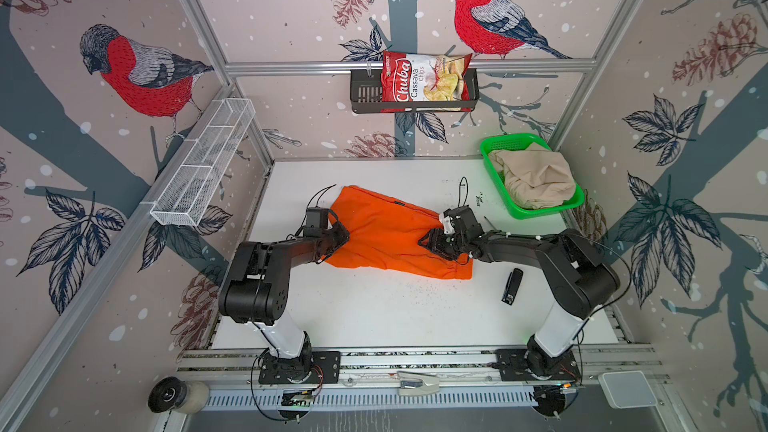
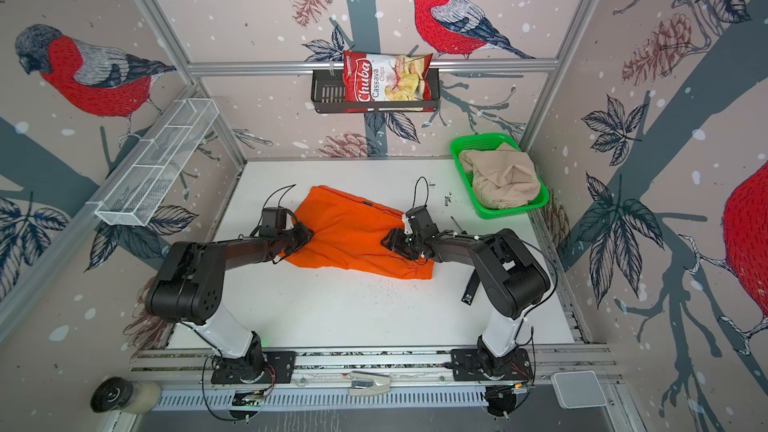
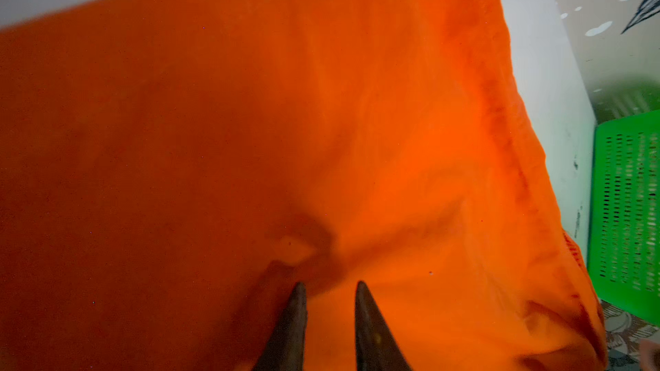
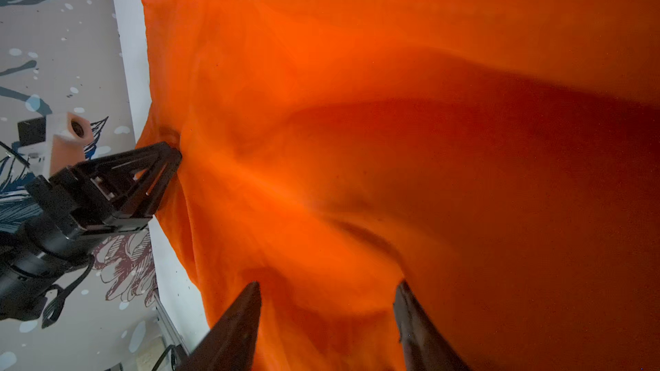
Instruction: Fold and stack the shorts
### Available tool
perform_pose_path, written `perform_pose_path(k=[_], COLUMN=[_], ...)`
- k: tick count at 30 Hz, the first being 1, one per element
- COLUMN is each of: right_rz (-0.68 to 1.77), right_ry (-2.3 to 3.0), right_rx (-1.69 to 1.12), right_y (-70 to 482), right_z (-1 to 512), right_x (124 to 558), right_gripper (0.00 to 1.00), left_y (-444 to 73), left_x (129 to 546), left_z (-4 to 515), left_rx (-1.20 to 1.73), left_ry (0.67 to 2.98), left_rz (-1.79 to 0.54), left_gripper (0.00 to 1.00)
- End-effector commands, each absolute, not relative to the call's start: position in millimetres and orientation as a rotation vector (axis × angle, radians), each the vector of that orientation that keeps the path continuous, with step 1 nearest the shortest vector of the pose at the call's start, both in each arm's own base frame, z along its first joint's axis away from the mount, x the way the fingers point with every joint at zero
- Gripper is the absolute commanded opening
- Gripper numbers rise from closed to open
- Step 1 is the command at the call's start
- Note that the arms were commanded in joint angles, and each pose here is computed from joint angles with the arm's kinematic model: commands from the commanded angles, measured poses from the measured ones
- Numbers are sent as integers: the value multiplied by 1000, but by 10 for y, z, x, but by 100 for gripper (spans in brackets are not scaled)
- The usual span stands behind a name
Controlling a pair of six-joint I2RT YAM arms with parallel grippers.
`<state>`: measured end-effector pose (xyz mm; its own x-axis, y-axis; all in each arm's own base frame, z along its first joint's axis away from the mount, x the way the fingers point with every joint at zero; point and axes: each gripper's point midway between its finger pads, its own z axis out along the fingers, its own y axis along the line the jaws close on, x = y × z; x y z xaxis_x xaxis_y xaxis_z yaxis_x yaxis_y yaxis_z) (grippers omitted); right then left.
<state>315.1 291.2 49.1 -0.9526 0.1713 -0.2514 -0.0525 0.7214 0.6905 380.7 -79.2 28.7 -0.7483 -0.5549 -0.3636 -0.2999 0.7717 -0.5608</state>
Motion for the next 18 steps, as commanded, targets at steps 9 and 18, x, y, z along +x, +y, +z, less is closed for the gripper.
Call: perform_pose_path(k=[9, 18], right_rz=[1058, 1041], right_ry=[2401, 2371], right_rx=[116, 255], right_y=[2465, 1550], right_z=[1553, 1548], right_x=[3491, 3560], right_gripper=[63, 64], left_y=[-1468, -2596], left_x=[3734, 3405], left_z=[1261, 1774], left_rx=[-35, 591], left_ry=[2324, 2014], left_rz=[-675, -692], left_gripper=[50, 51])
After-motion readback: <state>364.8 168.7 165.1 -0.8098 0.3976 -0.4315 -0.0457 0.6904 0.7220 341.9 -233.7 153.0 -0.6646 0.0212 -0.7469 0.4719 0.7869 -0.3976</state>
